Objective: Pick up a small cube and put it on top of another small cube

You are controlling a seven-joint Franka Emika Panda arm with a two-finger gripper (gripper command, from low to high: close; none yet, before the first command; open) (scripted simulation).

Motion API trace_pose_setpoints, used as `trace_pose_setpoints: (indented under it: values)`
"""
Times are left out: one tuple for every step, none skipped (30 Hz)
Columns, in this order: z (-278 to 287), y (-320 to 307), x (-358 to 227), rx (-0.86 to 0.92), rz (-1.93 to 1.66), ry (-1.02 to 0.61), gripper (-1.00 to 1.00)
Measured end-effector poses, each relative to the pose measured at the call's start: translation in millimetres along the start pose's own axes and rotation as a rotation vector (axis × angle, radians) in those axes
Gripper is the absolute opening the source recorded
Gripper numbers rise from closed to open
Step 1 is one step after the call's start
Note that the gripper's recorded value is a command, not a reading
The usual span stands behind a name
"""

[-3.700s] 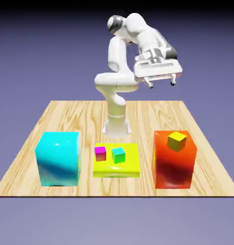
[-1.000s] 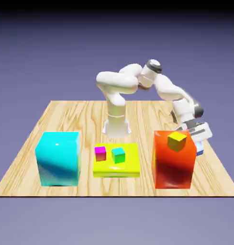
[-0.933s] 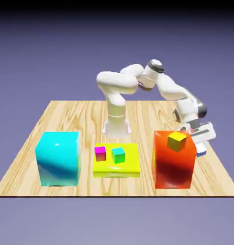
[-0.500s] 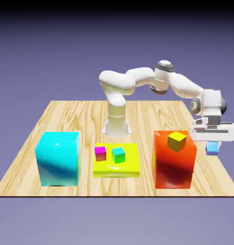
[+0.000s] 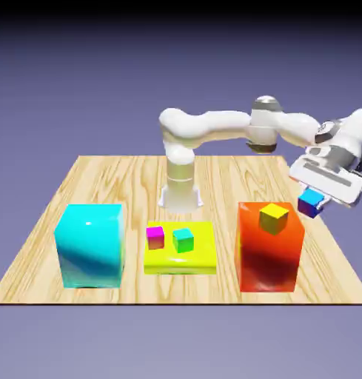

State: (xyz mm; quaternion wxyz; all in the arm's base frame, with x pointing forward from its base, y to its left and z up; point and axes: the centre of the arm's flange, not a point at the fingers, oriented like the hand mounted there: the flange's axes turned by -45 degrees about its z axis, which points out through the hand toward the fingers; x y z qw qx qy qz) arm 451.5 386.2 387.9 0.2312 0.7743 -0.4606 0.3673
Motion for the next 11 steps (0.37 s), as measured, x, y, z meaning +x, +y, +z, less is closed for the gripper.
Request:
trace_pose_setpoints:
  values:
    - [-1, 0, 13, -0.033, 0.049, 0.038, -1.0]
    - [-3, 0, 26, -0.066, 0.099, 0.078, -1.0]
    - [3, 0, 23, -0.099, 0.108, 0.124, -1.0]
    - [8, 0, 18, -0.115, 0.103, 0.146, -1.0]
    - [8, 0, 18, -0.115, 0.103, 0.146, -1.0]
    - [27, 1, 15, -0.115, 0.101, 0.145, -1.0]
    - [46, 3, 12, -0.115, 0.101, 0.145, -1.0]
    - [64, 5, 10, -0.115, 0.102, 0.146, -1.0]
    - [70, 6, 10, -0.115, 0.103, 0.146, 1.0]
    - [70, 6, 10, -0.116, 0.103, 0.147, 1.0]
    - [70, 6, 10, -0.116, 0.103, 0.147, 1.0]
